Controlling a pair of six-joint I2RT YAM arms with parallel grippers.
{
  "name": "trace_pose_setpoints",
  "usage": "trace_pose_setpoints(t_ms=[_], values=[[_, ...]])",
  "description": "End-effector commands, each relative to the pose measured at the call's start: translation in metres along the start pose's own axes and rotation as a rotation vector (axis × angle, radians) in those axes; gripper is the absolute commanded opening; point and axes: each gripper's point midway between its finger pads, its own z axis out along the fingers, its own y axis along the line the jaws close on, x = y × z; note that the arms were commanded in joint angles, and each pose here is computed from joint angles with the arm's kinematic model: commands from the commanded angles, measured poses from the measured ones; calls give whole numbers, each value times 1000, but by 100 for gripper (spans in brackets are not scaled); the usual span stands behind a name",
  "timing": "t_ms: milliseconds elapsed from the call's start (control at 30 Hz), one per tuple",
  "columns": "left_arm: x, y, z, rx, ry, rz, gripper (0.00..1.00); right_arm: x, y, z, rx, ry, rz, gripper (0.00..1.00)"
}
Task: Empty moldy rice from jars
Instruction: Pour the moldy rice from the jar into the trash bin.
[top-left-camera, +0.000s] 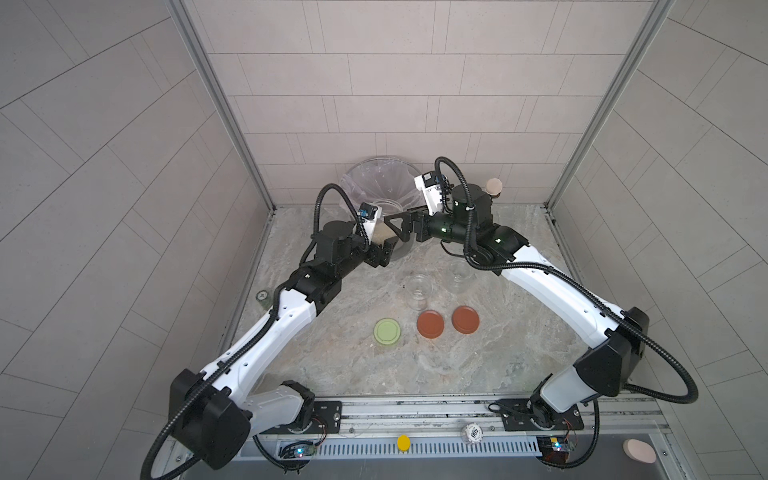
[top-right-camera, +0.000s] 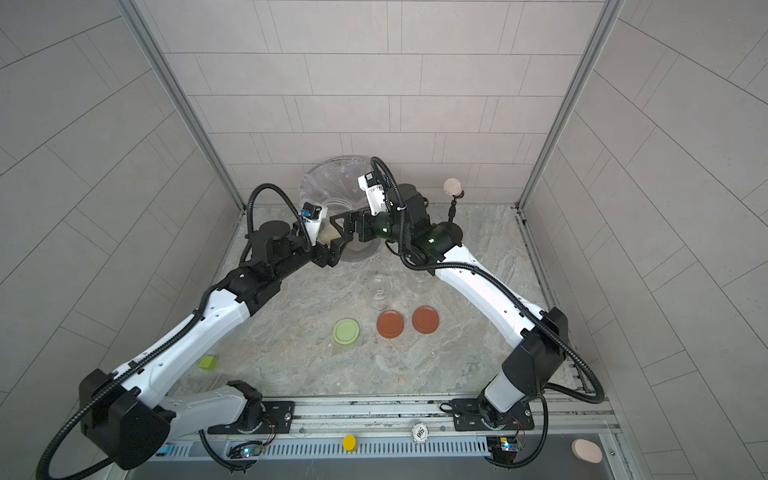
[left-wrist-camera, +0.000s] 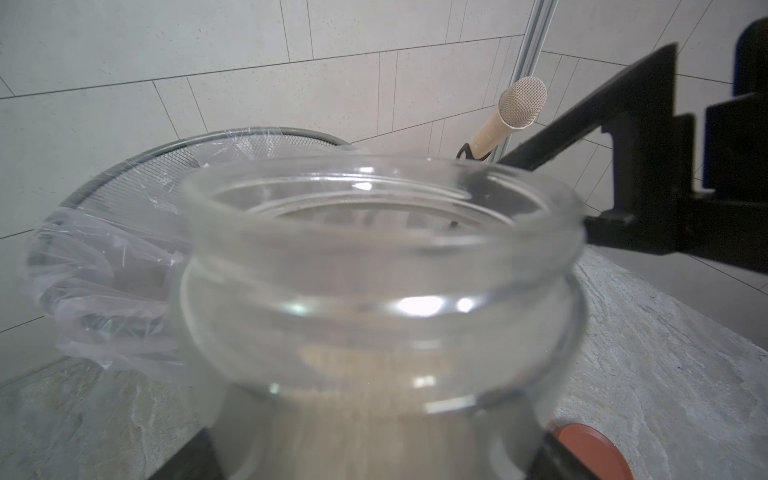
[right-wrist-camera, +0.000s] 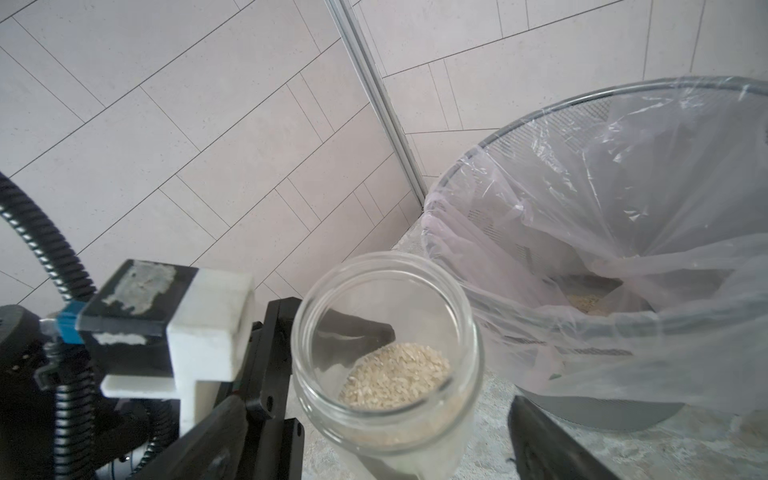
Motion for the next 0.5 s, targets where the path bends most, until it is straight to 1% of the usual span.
trace_pose_setpoints(t_ms=[0, 167, 467], values=[[-70, 2, -12, 31, -209, 29, 15, -12, 11, 10, -43, -26, -8, 100], [-81, 10, -8, 35, -240, 36, 15, -14, 6, 31, -43, 2, -20, 100], [-90, 17, 11, 89, -245, 33, 15, -22, 1, 64, -47, 26, -42, 100]])
